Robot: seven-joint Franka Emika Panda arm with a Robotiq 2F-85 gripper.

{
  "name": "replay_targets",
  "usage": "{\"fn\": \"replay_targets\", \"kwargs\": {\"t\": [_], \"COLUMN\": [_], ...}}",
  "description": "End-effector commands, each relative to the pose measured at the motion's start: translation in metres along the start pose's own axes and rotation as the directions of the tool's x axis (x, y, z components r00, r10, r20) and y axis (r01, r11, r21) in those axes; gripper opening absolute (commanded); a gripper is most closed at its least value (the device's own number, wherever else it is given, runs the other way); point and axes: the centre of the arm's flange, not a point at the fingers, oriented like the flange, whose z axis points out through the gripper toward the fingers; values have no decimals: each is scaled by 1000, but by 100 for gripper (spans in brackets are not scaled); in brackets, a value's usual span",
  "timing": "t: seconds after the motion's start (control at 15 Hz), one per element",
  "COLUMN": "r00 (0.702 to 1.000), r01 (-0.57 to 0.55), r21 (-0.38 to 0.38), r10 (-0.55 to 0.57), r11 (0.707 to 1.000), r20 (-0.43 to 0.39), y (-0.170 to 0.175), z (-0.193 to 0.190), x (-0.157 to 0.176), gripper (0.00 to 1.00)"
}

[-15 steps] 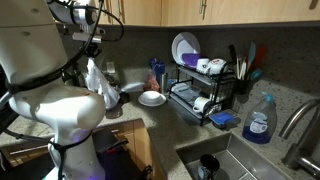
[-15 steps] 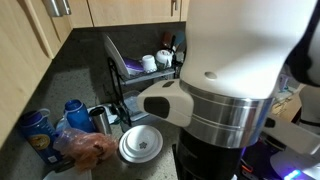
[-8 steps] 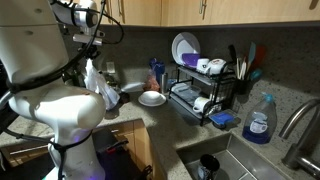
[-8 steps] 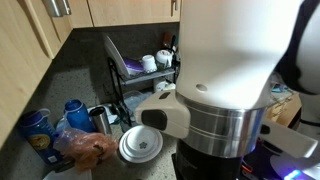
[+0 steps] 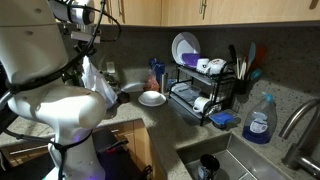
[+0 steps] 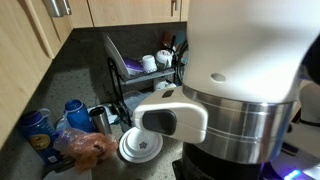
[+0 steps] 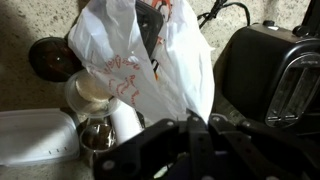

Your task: Move the plastic bag to the left

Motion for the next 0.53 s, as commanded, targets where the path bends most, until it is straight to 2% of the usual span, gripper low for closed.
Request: {"fn": "replay_targets", "kwargs": {"t": [0.0,0.47], "r00": [999,1000], "r01": [39,30], "r21": [16,27], "r10": [-39,-30], "r11": [999,999], "r20": [-4,-2], "y": [-9,-3], "z": [-14,-11], "x": [-2,-2], "gripper": [2,0]}}
